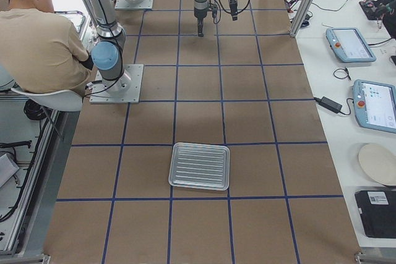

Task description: Place bearing gear from tray to pile

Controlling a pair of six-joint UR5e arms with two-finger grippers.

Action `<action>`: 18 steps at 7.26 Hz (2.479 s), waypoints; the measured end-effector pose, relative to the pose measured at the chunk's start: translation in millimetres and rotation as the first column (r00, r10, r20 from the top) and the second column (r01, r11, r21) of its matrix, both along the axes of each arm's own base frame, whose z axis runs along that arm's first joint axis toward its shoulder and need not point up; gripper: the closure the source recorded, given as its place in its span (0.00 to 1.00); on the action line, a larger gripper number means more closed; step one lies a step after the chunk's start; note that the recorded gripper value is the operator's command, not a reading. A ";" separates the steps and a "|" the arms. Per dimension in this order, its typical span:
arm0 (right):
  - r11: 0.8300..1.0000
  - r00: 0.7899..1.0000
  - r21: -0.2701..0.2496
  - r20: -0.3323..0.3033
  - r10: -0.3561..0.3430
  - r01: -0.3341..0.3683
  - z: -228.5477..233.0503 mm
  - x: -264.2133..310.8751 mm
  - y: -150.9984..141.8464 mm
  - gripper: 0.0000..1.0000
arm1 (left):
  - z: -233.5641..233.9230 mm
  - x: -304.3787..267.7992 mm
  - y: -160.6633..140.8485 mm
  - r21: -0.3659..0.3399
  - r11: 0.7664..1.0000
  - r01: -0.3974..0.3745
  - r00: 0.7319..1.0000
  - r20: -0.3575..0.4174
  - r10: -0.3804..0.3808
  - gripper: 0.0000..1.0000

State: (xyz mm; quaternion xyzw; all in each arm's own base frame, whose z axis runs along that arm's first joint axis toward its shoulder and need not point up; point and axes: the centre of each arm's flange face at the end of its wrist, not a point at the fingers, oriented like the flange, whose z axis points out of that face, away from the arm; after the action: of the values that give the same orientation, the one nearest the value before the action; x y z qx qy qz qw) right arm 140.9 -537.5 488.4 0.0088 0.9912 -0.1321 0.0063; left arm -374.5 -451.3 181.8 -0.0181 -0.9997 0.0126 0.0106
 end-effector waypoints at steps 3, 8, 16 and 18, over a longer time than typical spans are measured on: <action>0.997 1.000 0.071 0.001 0.006 -0.006 -0.5 0.7 16.4 0.00 | -15.1 -0.4 -0.7 0.015 1.000 -0.022 1.000 0.008 0.022 0.69; 0.987 1.000 0.160 0.010 0.007 -0.008 -8.9 2.4 24.7 0.00 | -12.7 2.6 -2.8 0.014 0.996 -0.083 0.997 0.007 0.082 1.00; 0.987 1.000 0.157 0.005 0.006 -0.007 -7.5 1.8 24.1 0.00 | 104.4 368.3 -84.8 0.013 0.989 0.148 0.989 0.015 -0.148 1.00; 0.987 1.000 0.158 0.001 0.006 -0.006 -7.9 1.3 23.7 0.00 | 90.6 501.7 -67.6 0.024 0.985 0.169 0.985 0.015 -0.170 1.00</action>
State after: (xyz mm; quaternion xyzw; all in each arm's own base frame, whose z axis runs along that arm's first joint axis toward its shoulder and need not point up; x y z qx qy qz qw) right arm 142.2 -513.7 480.5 0.0063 0.9985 -0.0533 0.0065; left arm 127.3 -518.9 272.4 -0.1031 -0.9947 0.0004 0.0035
